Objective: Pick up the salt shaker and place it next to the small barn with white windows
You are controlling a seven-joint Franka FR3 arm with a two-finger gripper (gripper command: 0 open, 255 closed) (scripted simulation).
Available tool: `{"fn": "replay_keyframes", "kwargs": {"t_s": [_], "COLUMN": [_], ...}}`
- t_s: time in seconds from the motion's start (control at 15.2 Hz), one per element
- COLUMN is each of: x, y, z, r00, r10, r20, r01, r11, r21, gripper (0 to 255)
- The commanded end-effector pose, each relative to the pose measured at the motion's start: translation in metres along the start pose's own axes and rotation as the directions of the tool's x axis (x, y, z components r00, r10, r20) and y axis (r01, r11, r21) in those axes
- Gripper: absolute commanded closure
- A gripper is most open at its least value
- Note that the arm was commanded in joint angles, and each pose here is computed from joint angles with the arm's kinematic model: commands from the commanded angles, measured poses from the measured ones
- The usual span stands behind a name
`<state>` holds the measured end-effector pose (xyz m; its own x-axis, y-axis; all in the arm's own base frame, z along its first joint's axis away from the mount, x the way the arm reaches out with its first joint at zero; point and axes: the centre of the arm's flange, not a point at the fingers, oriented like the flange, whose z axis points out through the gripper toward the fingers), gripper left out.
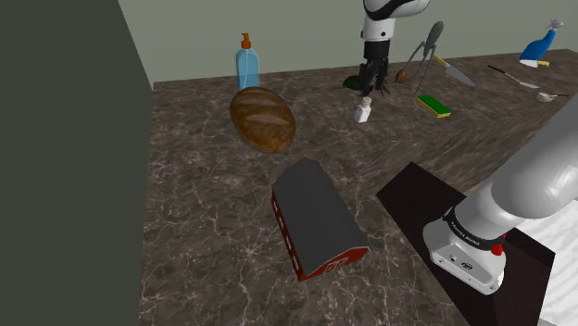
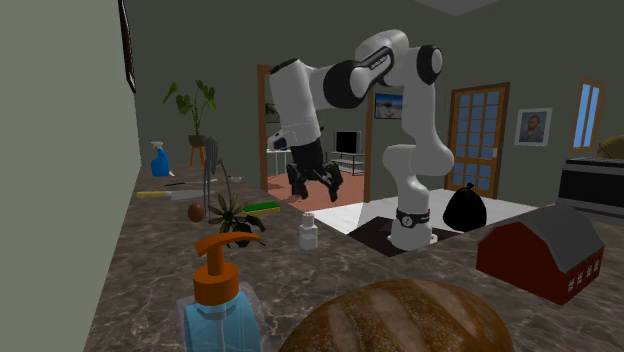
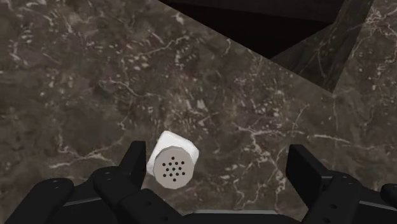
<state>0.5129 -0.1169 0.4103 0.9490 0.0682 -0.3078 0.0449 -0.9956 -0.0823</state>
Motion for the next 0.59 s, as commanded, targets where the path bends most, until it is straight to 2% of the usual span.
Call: {"fn": "replay_keyframes", "kwargs": {"t_s": [0.0, 0.13, 0.53], "x": [0.024, 0.046, 0.045], "y": [0.017, 0.032, 0.032], "z": [0.01, 0.017, 0.049], "r00": [1.0, 0.999, 0.999], "r10": [-0.006, -0.012, -0.012], "r20": [0.016, 0.031, 0.031], "r01": [0.006, 0.012, 0.012], "r11": [1.0, 1.0, 1.0], "r21": [0.0, 0.001, 0.001], "gripper": [0, 0, 0]}}
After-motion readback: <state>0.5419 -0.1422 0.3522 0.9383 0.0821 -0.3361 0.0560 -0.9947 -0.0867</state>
